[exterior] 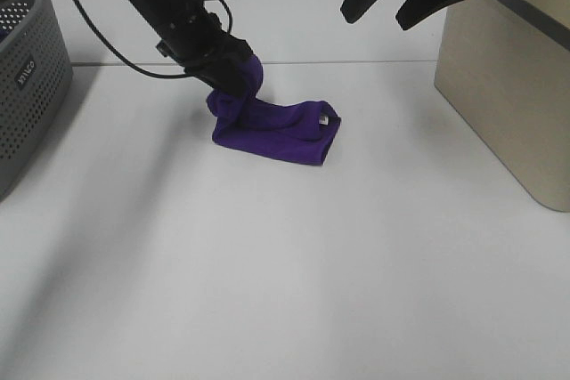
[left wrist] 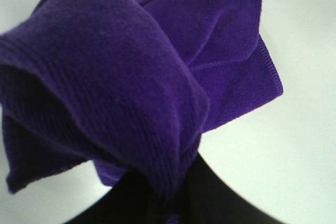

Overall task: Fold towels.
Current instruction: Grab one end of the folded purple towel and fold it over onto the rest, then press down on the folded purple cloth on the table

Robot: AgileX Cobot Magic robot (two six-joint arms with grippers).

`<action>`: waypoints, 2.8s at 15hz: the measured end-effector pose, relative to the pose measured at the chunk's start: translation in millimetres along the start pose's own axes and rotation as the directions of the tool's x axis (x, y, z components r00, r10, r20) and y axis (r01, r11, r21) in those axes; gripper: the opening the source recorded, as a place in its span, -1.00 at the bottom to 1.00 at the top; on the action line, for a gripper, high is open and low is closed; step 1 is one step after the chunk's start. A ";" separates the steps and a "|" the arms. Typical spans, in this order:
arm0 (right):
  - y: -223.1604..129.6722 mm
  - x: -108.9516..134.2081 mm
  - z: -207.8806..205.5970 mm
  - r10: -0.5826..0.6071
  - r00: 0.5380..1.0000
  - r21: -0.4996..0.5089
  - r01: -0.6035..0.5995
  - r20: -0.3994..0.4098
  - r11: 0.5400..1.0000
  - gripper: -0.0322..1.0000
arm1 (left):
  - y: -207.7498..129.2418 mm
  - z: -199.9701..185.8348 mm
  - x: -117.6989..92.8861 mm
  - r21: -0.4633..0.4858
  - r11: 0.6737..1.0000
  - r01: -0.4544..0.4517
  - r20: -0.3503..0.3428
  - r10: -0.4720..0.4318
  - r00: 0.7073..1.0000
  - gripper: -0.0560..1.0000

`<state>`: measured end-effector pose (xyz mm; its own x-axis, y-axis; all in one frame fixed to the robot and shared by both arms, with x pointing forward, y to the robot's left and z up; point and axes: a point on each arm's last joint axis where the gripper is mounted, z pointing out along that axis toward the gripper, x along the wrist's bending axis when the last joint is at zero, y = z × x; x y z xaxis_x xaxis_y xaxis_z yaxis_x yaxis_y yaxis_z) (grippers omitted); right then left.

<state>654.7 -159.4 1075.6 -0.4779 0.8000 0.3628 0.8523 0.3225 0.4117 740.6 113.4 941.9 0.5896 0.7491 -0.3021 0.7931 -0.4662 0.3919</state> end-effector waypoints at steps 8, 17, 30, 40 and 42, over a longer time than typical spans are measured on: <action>0.0 15.6 -30.8 -0.031 1.000 -0.063 0.031 0.007 0.998 0.71 | 17.3 34.6 -73.2 -0.083 0.996 0.026 0.147 -0.014 0.989 0.48; -2.6 30.6 -61.8 -0.083 0.996 -0.124 0.086 0.030 0.989 0.71 | 21.9 -60.6 -38.6 -0.128 0.989 -0.074 -0.017 0.073 0.997 0.53; 25.3 12.6 132.7 -0.626 0.780 -0.160 0.617 -0.008 0.770 0.71 | 4.3 -113.9 30.5 -0.137 0.990 0.043 -0.235 -0.075 0.969 0.53; 8.6 -33.0 190.5 -0.643 0.761 -0.015 0.646 0.086 0.763 0.71 | 4.3 -113.8 30.4 -0.130 0.991 0.019 -0.237 -0.050 0.970 0.53; 7.7 -49.3 185.0 -0.619 0.780 -0.008 0.622 0.096 0.783 0.71 | 4.3 -113.8 30.4 -0.129 0.992 0.015 -0.238 -0.045 0.970 0.53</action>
<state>724.2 -102.7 906.2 -0.8798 0.4724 -0.0520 0.3680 0.7464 0.5545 744.6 187.8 1033.3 0.4997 0.8599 -0.1040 0.7753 -0.3905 0.4964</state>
